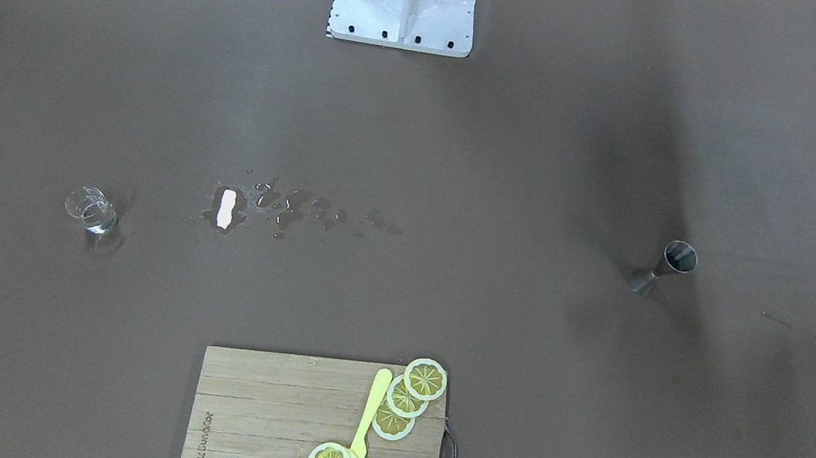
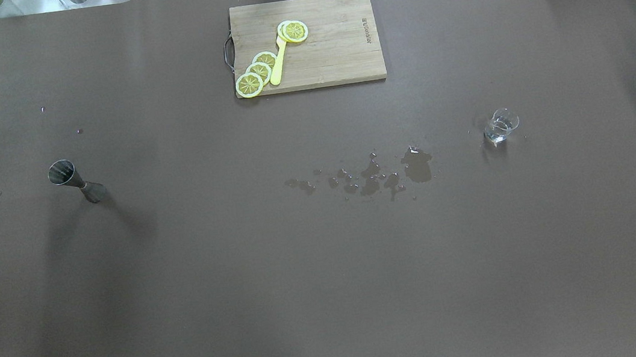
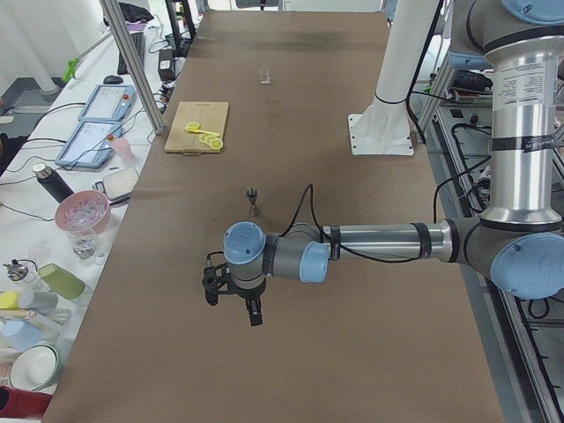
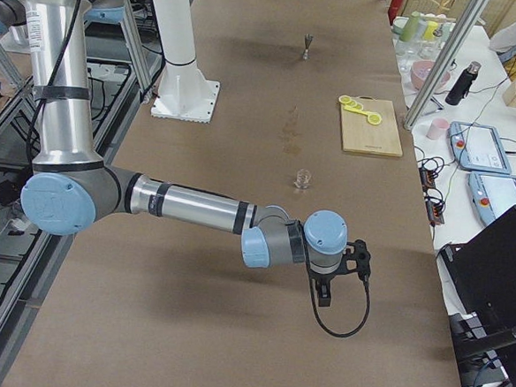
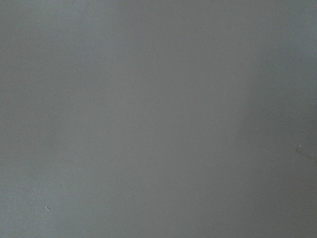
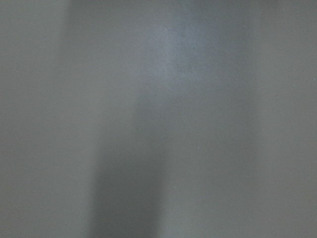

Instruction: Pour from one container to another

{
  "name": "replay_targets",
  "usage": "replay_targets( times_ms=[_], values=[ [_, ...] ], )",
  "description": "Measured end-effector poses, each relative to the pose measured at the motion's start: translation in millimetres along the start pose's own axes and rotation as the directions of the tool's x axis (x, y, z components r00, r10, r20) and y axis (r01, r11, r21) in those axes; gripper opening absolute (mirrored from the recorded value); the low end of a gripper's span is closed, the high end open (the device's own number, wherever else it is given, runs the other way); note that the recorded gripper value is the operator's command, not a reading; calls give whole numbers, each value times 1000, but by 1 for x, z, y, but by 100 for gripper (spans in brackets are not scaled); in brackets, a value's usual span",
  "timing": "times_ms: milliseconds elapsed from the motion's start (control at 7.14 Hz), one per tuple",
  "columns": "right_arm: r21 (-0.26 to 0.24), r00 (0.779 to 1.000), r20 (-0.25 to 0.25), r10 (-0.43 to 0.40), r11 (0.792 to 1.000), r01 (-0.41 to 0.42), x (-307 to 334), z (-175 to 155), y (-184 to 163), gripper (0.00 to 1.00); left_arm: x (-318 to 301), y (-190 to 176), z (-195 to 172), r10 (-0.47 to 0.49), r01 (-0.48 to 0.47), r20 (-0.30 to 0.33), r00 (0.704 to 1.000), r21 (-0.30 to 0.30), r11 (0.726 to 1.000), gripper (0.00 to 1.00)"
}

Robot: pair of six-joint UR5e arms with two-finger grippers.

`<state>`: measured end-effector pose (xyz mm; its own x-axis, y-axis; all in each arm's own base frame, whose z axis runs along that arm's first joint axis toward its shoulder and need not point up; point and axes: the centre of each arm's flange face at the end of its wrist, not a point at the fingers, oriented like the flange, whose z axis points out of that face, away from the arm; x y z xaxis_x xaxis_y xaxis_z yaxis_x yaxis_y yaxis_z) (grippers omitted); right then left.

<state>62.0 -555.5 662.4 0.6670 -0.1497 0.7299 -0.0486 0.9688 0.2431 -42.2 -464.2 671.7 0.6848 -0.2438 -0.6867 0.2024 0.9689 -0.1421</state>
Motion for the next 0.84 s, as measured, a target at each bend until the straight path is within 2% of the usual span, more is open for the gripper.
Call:
replay_targets(
  times_ms=[420, 840],
  values=[
    [112, 984, 116, -135, 986, 122, -25, -10, -17, 100, -1, 0, 1, 2, -2, 2, 1000, -1, 1000, 99],
    [178, 975, 181, -128, 979, 96, -51, -29, -40, 100, 0, 0, 0, 3, -3, 0, 1000, 0, 1000, 99]
  ],
)
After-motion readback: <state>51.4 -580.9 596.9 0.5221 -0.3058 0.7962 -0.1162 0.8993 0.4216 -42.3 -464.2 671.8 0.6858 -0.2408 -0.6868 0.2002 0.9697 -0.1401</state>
